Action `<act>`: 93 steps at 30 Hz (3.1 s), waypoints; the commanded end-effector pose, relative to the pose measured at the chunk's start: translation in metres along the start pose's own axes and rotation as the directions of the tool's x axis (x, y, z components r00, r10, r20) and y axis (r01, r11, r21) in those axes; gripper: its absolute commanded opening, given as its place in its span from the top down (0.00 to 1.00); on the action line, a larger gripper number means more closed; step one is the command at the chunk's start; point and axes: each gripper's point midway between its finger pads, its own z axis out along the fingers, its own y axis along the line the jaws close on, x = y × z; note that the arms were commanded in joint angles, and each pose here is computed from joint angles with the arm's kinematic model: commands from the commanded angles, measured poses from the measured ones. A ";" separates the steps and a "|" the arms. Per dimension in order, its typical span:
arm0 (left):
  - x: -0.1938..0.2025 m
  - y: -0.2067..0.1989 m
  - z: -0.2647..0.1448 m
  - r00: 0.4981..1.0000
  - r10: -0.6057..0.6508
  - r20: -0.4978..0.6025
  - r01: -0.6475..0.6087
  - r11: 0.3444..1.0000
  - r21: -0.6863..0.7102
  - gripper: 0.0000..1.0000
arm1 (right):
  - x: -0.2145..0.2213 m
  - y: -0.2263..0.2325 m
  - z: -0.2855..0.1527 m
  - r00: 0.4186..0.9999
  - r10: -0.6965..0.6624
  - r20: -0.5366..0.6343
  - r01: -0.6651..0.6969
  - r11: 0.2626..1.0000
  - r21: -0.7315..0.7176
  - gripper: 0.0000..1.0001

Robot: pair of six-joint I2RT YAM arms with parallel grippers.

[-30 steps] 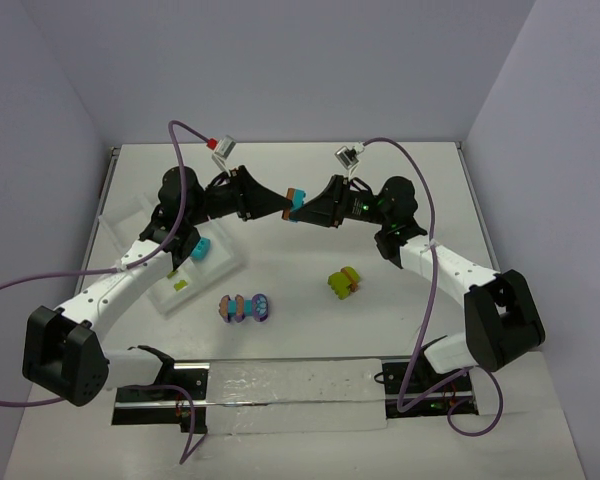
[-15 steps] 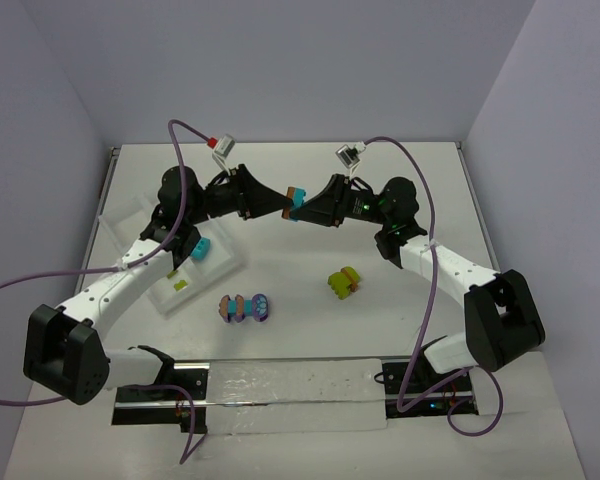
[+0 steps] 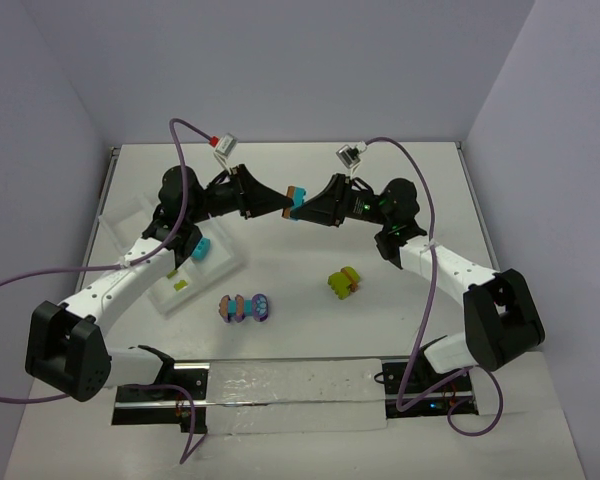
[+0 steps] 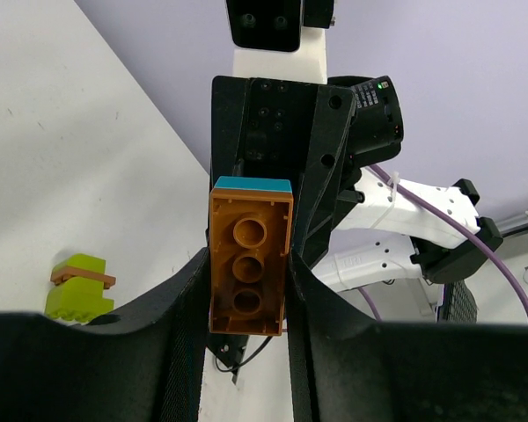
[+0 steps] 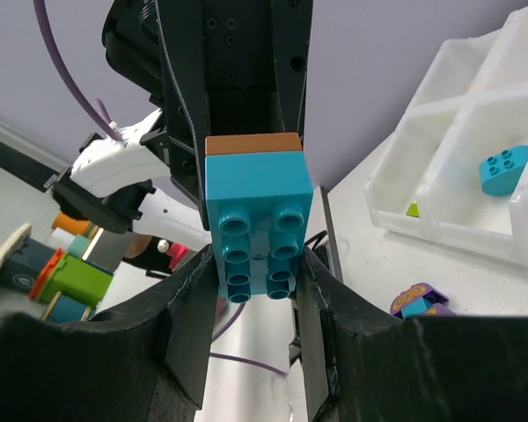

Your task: Sort the legos into containers by color

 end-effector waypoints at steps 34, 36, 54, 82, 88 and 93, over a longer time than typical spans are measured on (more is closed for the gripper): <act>-0.040 0.080 -0.075 0.975 0.043 0.216 0.076 0.855 -0.512 1.00 | -0.004 -0.102 -0.055 0.997 -0.074 0.027 0.044 0.806 0.590 1.00; -0.039 0.096 -0.094 0.973 0.063 0.223 0.096 0.767 -0.634 1.00 | -0.007 -0.105 -0.064 0.994 -0.103 0.018 0.068 0.763 0.643 1.00; -0.025 0.178 -0.237 0.955 0.257 0.149 0.146 0.033 -0.989 1.00 | -0.005 -0.108 -0.077 0.992 -0.128 0.014 0.082 0.712 0.697 1.00; -0.113 0.255 -0.226 0.967 0.190 0.169 0.177 -0.029 -0.984 1.00 | -0.012 -0.090 -0.091 0.986 -0.166 -0.005 0.113 0.646 0.755 1.00; -0.118 0.274 -0.224 0.973 0.156 0.172 0.175 -0.007 -0.985 1.00 | -0.023 -0.094 -0.120 0.969 -0.247 -0.009 0.137 0.505 0.852 1.00; -0.129 0.292 -0.229 0.978 0.139 0.158 0.165 -0.043 -0.985 1.00 | -0.025 -0.092 -0.133 0.969 -0.248 0.004 0.112 0.451 0.886 1.00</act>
